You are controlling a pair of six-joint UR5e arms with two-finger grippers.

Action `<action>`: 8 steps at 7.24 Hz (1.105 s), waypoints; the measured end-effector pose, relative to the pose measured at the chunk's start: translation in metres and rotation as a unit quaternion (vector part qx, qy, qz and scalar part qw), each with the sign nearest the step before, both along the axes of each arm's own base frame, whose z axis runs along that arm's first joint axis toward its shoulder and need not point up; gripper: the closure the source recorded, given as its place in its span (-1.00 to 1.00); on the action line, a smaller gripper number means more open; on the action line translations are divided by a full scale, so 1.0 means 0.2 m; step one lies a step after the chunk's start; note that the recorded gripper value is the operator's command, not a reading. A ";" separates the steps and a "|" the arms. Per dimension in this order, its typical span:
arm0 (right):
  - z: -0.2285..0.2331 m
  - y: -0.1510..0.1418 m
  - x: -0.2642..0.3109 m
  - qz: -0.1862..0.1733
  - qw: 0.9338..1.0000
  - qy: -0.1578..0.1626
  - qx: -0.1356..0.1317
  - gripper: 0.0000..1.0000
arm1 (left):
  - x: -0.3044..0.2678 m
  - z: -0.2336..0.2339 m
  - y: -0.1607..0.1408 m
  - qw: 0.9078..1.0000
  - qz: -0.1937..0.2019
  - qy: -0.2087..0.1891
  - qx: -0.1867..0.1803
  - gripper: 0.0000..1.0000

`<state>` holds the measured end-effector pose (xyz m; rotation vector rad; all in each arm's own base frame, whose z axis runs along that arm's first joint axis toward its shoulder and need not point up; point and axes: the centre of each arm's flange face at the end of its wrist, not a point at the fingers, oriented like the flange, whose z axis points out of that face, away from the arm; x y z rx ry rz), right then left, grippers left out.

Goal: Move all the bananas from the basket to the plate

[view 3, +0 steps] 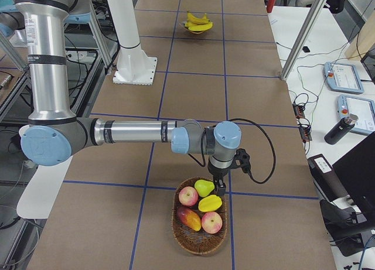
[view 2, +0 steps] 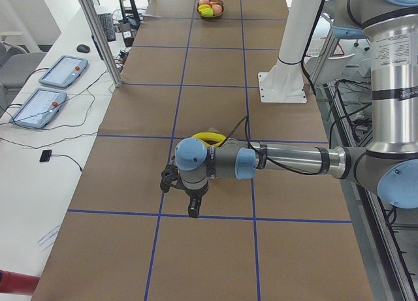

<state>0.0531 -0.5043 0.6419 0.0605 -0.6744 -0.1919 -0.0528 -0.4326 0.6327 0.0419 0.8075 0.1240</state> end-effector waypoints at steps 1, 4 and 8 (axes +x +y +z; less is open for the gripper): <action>-0.02 0.00 0.00 -0.001 1.000 0.001 0.006 -1.00 | 0.00 0.01 0.01 1.000 0.000 0.000 -0.003 -0.99; -0.06 -0.01 0.00 0.001 1.000 0.000 0.012 -1.00 | 0.00 0.08 0.07 1.000 0.002 -0.001 -0.019 -0.99; -0.10 0.00 0.01 0.003 1.000 0.000 0.019 -1.00 | 0.01 0.14 0.12 0.999 0.003 -0.005 -0.032 -0.99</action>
